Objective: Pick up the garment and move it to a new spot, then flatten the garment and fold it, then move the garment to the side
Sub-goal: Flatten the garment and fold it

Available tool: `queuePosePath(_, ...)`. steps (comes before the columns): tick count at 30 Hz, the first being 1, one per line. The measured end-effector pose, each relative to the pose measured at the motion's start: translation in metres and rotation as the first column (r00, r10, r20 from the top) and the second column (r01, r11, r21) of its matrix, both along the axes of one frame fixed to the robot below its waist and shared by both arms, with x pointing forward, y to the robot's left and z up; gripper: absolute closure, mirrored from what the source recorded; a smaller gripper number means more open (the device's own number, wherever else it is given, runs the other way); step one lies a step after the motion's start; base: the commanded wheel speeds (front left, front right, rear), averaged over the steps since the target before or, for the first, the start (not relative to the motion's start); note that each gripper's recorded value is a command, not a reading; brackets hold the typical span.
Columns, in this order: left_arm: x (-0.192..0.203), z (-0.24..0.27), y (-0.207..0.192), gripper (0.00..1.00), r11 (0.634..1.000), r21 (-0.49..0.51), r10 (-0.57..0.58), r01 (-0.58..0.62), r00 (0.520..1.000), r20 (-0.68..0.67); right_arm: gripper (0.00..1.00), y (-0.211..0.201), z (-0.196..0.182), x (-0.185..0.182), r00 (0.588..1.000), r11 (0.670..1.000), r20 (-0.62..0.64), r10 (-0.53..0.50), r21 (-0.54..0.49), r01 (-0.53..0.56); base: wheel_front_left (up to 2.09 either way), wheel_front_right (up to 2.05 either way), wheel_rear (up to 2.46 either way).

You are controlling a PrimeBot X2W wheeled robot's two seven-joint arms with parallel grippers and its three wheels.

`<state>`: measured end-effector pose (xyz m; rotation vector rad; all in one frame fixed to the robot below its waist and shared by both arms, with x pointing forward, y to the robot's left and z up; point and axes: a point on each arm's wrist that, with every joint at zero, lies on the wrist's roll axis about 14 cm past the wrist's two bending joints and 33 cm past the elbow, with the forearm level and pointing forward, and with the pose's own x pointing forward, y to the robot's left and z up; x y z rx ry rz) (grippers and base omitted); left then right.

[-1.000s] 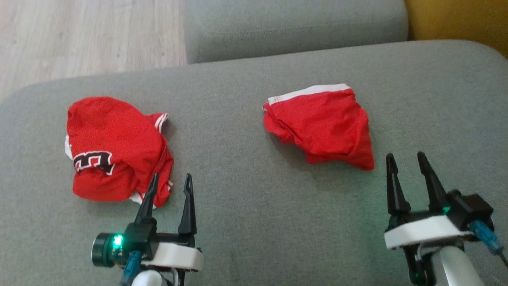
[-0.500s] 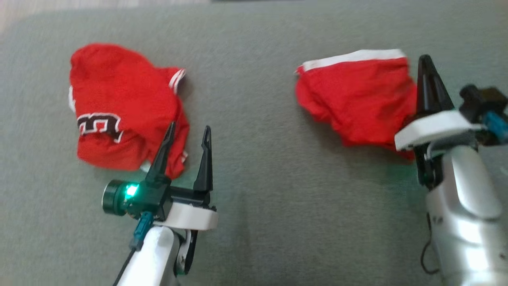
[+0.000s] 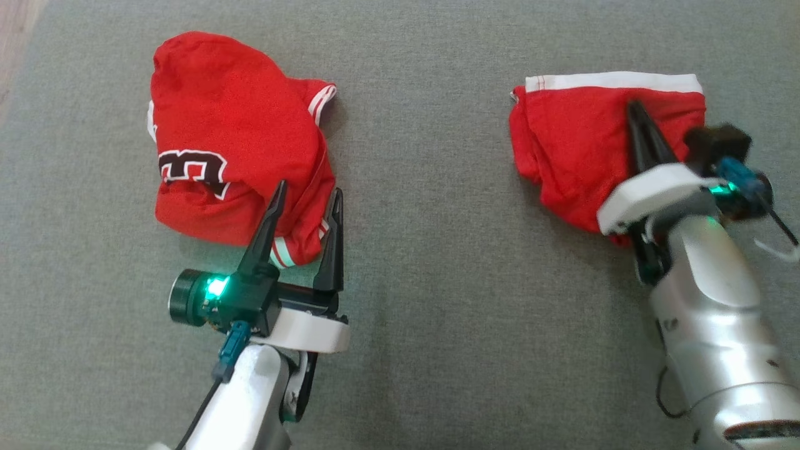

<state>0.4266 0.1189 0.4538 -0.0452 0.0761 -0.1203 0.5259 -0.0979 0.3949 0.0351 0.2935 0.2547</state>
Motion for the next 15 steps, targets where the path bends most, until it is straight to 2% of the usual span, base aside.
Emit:
queuePosePath(4,0.001,0.001,-0.001,0.0,1.0,-0.002,-0.002,0.002,1.0,0.002,1.0,0.03,0.021,0.003,0.995,0.996,0.062,0.081,0.041,-0.084,0.0,0.0,0.0)
queuePosePath(9,0.002,-0.001,-0.003,0.0,1.0,-0.004,-0.005,0.005,1.0,-0.001,1.0,0.053,-0.013,-0.023,0.981,0.982,-0.046,0.188,0.009,-0.188,0.0,0.0,0.0)
queuePosePath(15,0.003,0.003,-0.006,0.0,1.0,-0.005,-0.01,0.01,1.0,0.01,1.0,0.056,-0.009,-0.026,0.979,0.981,-0.052,0.196,0.025,-0.195,0.0,0.0,0.0)
